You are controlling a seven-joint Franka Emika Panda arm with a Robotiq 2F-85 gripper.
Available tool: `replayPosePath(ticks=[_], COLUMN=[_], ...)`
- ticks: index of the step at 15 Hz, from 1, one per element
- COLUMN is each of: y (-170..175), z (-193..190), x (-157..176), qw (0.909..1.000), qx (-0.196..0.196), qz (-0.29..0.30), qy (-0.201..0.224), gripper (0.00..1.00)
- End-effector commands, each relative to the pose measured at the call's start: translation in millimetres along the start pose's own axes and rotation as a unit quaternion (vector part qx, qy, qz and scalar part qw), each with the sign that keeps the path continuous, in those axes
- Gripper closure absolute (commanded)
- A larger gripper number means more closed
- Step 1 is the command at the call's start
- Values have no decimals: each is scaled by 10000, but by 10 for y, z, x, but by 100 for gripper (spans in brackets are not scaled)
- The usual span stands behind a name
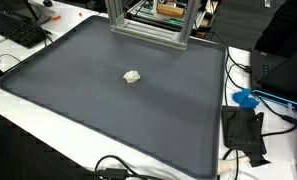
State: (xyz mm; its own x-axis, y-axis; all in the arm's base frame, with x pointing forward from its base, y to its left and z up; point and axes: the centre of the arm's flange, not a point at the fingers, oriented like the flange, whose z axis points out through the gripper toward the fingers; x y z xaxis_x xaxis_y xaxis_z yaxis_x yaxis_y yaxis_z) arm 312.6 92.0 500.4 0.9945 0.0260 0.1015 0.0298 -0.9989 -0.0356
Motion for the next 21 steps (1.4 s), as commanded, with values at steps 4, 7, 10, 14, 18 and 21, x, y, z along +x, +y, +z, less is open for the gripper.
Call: replayPosePath(ticks=[4,7,10,14,18,21], y=[-194,-261,-310,-344,-350,-363], z=[97,121,183,224,248,271], x=[-264,-306,-330,-342,-334,-332], qw=[9996,9991,9991,9993,9996,9997], qx=[282,394,393,329,261,204], qz=[81,79,-2,-73,-95,-131], qy=[-41,-106,-125,-130,-93,-82], gripper=[0,0,0,0,0,0])
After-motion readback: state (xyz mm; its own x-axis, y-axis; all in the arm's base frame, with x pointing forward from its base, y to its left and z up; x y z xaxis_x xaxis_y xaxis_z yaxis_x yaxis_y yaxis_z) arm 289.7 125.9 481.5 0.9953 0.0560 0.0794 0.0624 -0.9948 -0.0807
